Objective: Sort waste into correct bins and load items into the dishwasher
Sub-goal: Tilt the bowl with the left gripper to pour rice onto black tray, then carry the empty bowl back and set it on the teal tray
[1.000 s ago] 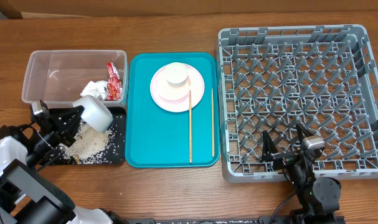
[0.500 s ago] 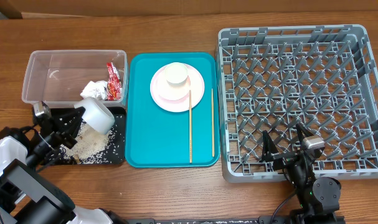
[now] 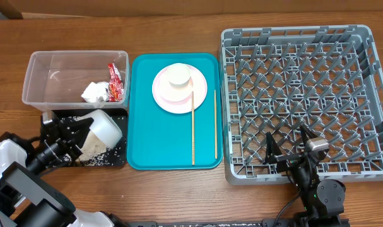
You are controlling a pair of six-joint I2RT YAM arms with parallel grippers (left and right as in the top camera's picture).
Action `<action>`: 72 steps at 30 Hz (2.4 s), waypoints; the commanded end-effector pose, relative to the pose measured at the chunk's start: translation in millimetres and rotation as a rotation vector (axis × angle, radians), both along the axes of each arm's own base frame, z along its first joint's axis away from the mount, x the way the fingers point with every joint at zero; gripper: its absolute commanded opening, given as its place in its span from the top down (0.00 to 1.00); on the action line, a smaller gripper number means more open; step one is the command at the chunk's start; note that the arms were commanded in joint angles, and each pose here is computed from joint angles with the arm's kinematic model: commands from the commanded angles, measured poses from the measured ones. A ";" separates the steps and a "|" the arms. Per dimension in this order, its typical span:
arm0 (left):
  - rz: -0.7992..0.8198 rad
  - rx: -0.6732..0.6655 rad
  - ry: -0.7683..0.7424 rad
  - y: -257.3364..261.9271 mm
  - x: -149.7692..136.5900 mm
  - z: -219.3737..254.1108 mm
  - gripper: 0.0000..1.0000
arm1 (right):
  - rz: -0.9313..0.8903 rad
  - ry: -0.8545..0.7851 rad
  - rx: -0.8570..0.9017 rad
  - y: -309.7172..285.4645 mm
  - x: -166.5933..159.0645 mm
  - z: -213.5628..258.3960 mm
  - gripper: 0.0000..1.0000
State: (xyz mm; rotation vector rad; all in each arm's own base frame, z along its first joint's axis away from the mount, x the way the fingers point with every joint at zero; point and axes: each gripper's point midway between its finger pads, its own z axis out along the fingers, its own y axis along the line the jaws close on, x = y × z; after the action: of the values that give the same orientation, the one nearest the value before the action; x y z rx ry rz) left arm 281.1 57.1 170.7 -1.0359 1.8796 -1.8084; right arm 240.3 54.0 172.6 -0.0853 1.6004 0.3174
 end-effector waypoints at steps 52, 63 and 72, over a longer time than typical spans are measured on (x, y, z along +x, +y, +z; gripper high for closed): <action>-0.713 1.230 0.293 -167.7 29.3 -28.5 0.96 | -0.006 -0.003 0.000 -1.2 0.4 -2.0 0.00; -0.541 1.638 0.341 -185.5 17.0 -41.8 0.96 | -0.006 -0.003 0.000 -1.2 0.4 -2.0 0.00; -0.554 1.598 0.358 -189.4 7.3 -82.5 0.96 | -0.006 -0.003 0.000 -1.2 0.4 -2.0 0.00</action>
State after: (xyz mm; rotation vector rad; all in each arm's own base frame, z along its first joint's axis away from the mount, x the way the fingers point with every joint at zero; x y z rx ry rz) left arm 288.3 -135.8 89.5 -0.1219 2.9525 0.2063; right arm 240.3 54.0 172.5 -0.0853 1.6008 0.3174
